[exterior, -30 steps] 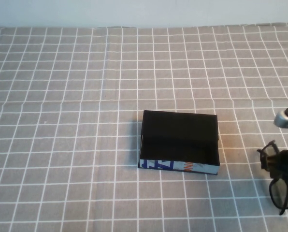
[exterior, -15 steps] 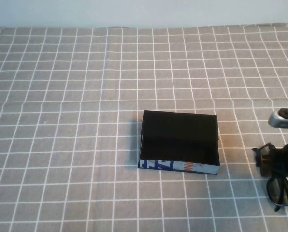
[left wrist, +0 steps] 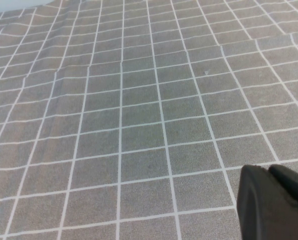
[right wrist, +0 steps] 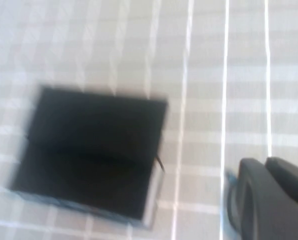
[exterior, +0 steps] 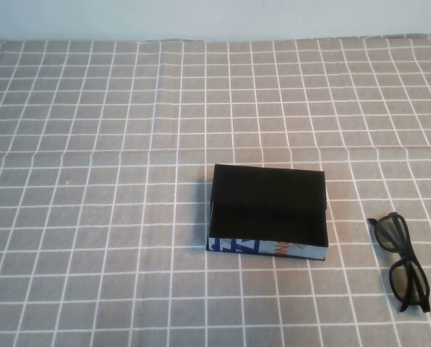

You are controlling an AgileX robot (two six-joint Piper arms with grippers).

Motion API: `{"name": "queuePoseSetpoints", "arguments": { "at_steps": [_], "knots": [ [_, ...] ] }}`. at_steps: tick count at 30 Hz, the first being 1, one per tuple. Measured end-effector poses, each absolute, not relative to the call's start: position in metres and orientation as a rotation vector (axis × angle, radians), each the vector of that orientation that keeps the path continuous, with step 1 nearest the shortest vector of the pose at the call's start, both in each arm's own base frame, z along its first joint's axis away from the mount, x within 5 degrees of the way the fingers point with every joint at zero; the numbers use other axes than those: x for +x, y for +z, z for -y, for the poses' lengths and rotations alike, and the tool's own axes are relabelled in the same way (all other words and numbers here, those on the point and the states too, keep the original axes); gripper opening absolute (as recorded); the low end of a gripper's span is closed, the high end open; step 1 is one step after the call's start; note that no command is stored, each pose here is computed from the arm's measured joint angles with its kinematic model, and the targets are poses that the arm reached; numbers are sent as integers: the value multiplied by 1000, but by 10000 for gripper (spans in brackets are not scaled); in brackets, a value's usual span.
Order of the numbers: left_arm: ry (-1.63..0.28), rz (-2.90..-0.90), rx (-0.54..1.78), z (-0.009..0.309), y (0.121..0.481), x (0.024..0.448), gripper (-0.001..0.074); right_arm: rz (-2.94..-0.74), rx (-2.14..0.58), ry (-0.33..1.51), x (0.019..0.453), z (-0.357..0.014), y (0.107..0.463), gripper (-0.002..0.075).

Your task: Take glasses out of glasses case

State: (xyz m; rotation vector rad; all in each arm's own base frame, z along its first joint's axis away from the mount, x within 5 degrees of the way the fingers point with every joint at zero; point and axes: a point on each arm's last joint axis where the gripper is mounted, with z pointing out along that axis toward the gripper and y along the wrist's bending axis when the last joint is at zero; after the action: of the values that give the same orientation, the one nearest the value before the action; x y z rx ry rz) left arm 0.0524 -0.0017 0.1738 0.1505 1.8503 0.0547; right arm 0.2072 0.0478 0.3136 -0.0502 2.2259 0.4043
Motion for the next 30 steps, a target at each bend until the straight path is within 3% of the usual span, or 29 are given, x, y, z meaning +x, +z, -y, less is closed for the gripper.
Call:
{"name": "queuePoseSetpoints", "arguments": {
  "at_steps": [4, 8, 19, 24, 30],
  "knots": [
    [55, -1850, 150, 2, 174, 52, -4, -2057, -72, 413, 171, -43, 347, -13],
    [55, -1850, 150, 2, 174, 52, -4, -1956, -101, 409, 141, -39, 357, -16],
    [55, -1850, 150, 2, 174, 52, -4, -2057, -255, 362, 78, -33, 344, -18],
    [55, -1850, 150, 2, 174, 52, -4, -1883, -233, 287, 63, -26, 346, -18],
    [55, -1850, 150, 2, 174, 52, -4, -1665, -162, 229, 59, -18, 310, -18]
  ]
}}
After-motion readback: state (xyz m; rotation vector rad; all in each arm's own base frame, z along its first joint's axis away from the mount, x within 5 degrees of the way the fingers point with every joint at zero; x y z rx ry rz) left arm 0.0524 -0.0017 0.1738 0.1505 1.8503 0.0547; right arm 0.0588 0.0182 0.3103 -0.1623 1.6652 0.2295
